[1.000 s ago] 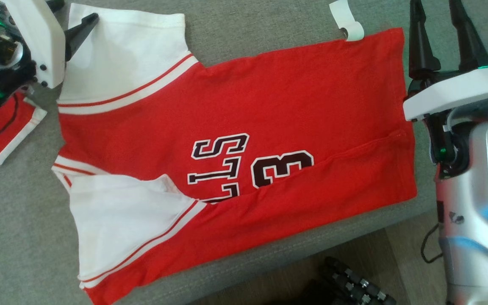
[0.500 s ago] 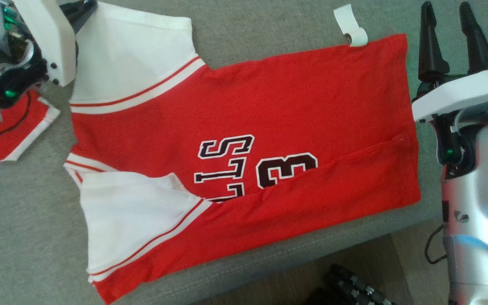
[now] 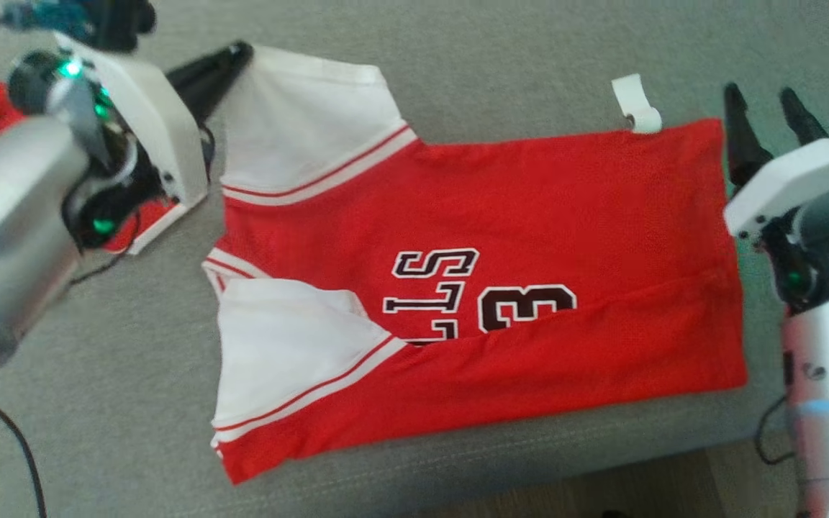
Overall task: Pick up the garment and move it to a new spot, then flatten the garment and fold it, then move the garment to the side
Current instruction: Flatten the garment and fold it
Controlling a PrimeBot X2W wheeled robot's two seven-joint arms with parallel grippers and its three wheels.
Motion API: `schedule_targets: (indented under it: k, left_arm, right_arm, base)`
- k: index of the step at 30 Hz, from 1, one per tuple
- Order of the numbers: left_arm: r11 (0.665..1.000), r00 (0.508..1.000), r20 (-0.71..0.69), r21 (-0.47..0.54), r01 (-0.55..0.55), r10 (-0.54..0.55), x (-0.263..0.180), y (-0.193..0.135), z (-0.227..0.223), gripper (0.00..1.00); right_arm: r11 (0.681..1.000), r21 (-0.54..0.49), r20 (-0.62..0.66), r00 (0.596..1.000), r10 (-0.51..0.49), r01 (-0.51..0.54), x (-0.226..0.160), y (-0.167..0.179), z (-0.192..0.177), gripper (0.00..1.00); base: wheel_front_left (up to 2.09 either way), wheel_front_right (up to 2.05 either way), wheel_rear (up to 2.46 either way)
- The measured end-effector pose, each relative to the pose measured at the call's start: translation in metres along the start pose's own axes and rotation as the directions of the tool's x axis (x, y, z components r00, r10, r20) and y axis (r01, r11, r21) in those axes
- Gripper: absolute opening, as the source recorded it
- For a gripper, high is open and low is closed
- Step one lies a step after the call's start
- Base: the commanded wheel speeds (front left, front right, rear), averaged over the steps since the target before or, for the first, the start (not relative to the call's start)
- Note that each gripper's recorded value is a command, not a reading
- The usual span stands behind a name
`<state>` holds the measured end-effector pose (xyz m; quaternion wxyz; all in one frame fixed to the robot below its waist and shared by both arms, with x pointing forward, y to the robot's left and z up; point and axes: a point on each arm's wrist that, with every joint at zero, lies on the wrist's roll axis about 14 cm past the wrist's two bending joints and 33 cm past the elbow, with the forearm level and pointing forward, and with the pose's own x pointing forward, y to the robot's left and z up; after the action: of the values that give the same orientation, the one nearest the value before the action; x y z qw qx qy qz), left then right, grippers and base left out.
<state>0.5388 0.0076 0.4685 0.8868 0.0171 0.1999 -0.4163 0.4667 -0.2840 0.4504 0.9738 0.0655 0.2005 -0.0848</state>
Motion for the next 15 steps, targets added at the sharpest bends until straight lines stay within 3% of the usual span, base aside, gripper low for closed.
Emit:
schedule_targets:
  k: [5, 8, 15]
  left_arm:
    - [1.0, 1.0, 0.021, -0.012, 0.002, -0.002, -0.016, -0.007, -0.002, 0.0]
    - [1.0, 1.0, 0.016, -0.019, -0.007, 0.007, -0.017, -0.004, -0.007, 0.0]
    - [0.999, 1.0, 0.005, -0.045, -0.002, 0.002, -0.014, -0.002, -0.02, 0.0]
  right_arm:
    - [0.999, -0.032, -0.12, 0.992, -0.03, 0.027, 0.004, -0.013, -0.026, 1.0]
    - [0.999, 0.019, -0.192, 0.98, -0.046, 0.05, 0.011, -0.017, -0.041, 1.0]
    - [0.998, -0.033, -0.248, 0.967, -0.064, 0.058, 0.028, -0.018, -0.048, 1.0]
  base:
    - [0.0, 0.0, 0.0]
    - [0.0, 0.0, 0.0]
    - [0.0, 0.0, 0.0]
